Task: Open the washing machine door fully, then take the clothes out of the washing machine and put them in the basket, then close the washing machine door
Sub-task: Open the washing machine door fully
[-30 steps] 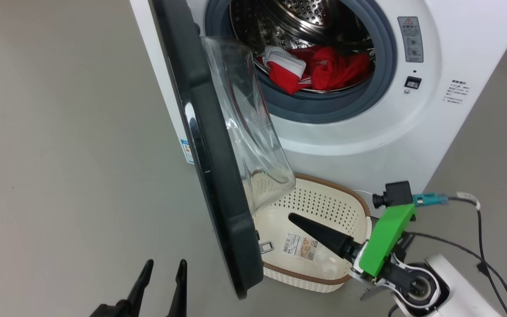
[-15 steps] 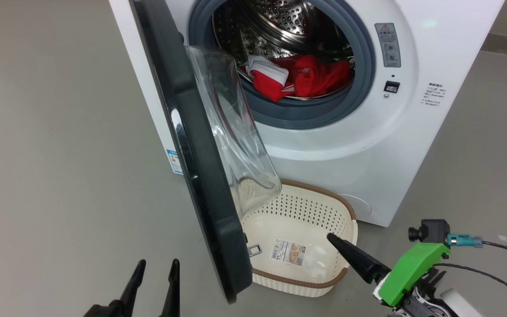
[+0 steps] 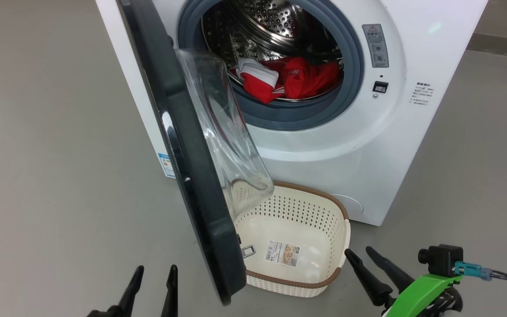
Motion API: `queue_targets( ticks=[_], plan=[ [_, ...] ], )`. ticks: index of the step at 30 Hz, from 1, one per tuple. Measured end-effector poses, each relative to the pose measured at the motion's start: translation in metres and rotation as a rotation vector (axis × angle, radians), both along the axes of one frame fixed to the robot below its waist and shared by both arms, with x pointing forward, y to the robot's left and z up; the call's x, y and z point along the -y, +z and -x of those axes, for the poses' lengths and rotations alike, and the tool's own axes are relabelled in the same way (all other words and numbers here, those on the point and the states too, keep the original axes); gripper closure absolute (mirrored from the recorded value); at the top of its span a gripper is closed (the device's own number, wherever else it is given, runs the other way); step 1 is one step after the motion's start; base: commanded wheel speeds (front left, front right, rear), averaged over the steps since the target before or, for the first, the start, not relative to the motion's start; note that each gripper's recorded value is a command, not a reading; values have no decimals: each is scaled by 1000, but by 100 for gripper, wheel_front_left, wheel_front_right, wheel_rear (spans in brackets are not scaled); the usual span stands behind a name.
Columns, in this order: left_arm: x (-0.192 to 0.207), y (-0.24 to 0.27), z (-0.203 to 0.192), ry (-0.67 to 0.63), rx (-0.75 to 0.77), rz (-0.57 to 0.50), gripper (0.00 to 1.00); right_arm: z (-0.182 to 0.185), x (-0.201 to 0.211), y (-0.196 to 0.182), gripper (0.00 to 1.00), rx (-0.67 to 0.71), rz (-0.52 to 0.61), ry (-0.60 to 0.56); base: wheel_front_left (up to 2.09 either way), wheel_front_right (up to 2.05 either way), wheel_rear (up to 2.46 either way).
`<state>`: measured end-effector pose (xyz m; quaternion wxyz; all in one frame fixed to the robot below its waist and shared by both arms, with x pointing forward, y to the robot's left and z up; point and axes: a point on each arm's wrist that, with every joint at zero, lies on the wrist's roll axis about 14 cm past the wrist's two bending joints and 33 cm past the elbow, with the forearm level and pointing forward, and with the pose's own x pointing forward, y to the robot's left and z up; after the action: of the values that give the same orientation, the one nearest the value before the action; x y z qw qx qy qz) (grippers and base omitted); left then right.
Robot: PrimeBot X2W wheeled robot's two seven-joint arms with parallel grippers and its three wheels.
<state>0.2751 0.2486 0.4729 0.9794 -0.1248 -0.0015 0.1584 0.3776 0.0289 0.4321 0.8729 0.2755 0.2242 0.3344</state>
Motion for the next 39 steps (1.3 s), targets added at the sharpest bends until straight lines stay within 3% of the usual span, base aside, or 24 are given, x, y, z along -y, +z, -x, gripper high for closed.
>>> queue_targets(
  ticks=[8,21,39],
  plan=[
    [1,0,-2,-7,-2,-10,0,-33,20,24,0,214,93,-72,0,0,0],
    [0,4,-2,-2,7,-13,0,-32,44,47,0,408,175,-182,0,0,0],
    [-2,2,-3,7,-2,-16,0,-22,47,31,0,379,207,-195,0,0,0]
  ],
)
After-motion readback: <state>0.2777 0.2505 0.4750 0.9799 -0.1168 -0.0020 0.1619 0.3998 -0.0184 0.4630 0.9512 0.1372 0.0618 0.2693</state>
